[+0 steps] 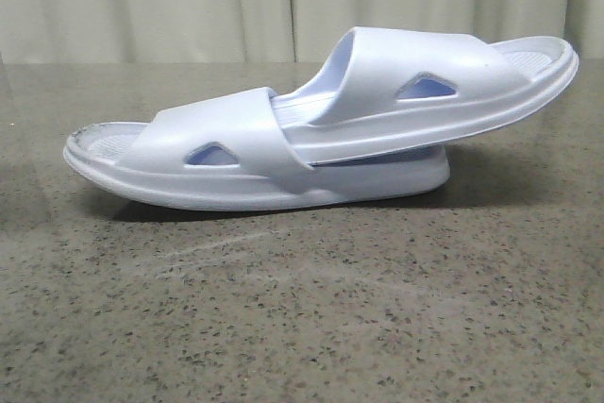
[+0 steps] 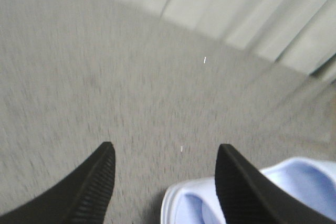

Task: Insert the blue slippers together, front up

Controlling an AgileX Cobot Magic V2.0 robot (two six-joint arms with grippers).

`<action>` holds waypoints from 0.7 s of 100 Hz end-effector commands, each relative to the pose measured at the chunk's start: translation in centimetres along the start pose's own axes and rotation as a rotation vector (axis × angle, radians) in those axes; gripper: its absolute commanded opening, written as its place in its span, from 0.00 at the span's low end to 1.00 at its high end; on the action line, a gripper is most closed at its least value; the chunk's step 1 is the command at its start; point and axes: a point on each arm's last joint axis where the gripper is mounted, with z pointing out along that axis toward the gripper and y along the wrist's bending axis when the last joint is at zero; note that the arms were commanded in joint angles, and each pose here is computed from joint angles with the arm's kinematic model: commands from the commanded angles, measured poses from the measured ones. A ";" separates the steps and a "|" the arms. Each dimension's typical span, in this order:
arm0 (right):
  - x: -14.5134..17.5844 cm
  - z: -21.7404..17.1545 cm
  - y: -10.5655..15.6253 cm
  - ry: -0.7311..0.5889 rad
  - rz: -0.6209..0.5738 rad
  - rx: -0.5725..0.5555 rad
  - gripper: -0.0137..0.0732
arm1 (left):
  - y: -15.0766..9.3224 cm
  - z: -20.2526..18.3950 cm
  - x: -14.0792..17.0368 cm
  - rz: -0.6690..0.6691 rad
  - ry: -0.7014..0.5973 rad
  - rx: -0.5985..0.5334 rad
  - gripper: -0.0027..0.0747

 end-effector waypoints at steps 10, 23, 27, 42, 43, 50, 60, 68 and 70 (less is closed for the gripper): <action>0.6 0.3 -1.0 -0.048 -0.070 0.090 0.75 | -2.5 -4.7 -2.6 0.144 -0.218 0.037 0.52; 2.5 0.0 -1.5 -0.069 -0.115 0.146 0.74 | -3.3 -7.5 -2.9 0.242 -0.314 0.029 0.52; 3.1 -0.4 -1.6 -0.089 -0.119 0.162 0.74 | -3.4 -8.1 -2.9 0.270 -0.333 0.027 0.52; 5.3 -2.2 -1.4 -0.134 -0.124 0.178 0.74 | -3.6 -9.7 -2.1 0.363 -0.374 0.019 0.52; 5.5 -2.2 -1.4 -0.132 -0.123 0.178 0.74 | -3.6 -9.8 -2.0 0.366 -0.374 0.019 0.52; 6.4 -3.1 -1.2 -0.150 -0.127 0.175 0.74 | -3.2 -9.9 -1.0 0.387 -0.364 0.011 0.52; 7.3 -4.2 -0.9 -0.186 -0.147 0.176 0.74 | -2.4 -9.8 0.4 0.389 -0.336 0.001 0.52; 8.0 -4.9 -0.7 -0.198 -0.168 0.174 0.74 | -1.8 -9.6 1.6 0.381 -0.309 -0.007 0.52; 8.2 -5.0 -0.7 -0.198 -0.169 0.171 0.74 | -1.7 -9.5 1.8 0.380 -0.305 -0.008 0.52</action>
